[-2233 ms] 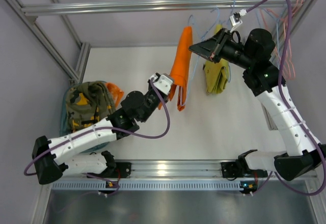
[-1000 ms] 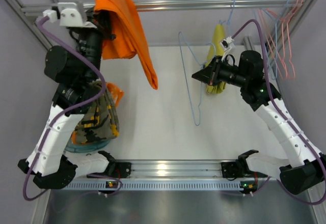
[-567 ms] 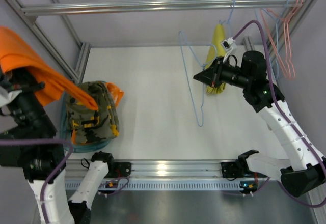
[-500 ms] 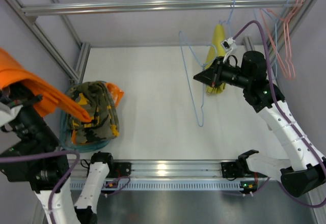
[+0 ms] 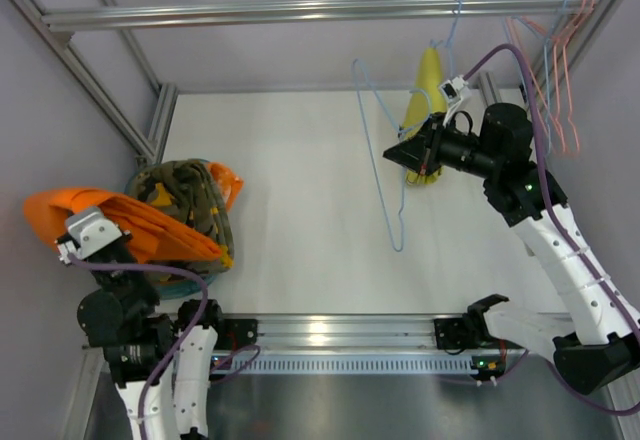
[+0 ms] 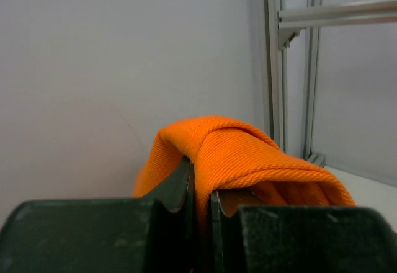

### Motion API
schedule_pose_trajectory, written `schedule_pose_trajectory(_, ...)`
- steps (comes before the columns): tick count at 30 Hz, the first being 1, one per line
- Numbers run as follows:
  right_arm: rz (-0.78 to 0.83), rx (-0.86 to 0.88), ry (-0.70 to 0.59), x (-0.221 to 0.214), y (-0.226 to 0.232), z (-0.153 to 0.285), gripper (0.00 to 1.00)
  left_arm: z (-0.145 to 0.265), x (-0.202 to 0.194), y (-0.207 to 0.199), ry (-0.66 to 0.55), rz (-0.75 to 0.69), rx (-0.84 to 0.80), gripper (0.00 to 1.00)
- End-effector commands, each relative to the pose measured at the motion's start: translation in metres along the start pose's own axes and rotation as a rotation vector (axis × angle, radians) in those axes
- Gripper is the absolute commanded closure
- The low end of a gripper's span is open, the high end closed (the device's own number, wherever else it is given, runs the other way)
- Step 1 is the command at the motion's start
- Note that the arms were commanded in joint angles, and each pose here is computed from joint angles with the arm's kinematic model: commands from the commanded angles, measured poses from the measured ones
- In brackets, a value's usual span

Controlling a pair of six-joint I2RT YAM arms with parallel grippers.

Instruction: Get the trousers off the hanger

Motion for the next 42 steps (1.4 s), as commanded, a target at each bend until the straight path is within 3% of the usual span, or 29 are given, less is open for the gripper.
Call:
schedule_pose_trajectory(1, 0.059, 0.044, -0.043, 0.009, 0.015, 0.007, 1.0, -0.002, 0.011, 0.0, -0.11, 0.005, 0.004, 1.0)
schedule_pose_trajectory(13, 0.081, 0.023, -0.045, 0.012, 0.015, 0.008, 1.0, -0.055, -0.064, -0.128, -0.001, -0.133, -0.353, 0.99)
schedule_pose_trajectory(19, 0.1, 0.018, -0.044, 0.011, 0.02, 0.017, 1.0, -0.069, -0.129, -0.192, 0.188, -0.235, -0.532, 0.82)
schedule_pose_trajectory(25, 0.131, 0.03, -0.041, 0.01, 0.029, 0.028, 1.0, -0.041, -0.168, -0.206, 0.314, -0.276, -0.644, 0.55)
schedule_pose_trajectory(30, 0.132, 0.051, -0.038, 0.009, 0.035, 0.033, 1.0, -0.018, -0.156, -0.192, 0.347, -0.242, -0.722, 0.29)
schedule_pose_trajectory(34, 0.121, 0.091, 0.008, 0.002, 0.038, 0.034, 1.0, -0.018, -0.09, -0.166, 0.204, -0.117, -0.766, 0.14)
schedule_pose_trajectory(38, 0.09, 0.118, 0.089, -0.013, 0.035, 0.034, 1.0, -0.006, -0.023, -0.156, 0.012, -0.008, -0.972, 0.12)
schedule_pose_trajectory(39, 0.09, 0.131, 0.114, -0.016, 0.035, 0.035, 1.0, 0.006, -0.011, -0.163, -0.073, -0.004, -1.125, 0.12)
schedule_pose_trajectory(42, 0.074, 0.136, 0.196, -0.029, 0.03, 0.032, 1.0, 0.026, 0.027, -0.167, -0.257, 0.106, -1.356, 0.13)
Point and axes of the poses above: each gripper's point midway between its finger pads, its own z axis back along the fingers, its own y axis along the line the jaws close on, x = y × z, the point moved 6 cm from there along z, back along the fingers, and after that the axes turned 15 degrees about -z, right-handed, at the moved point
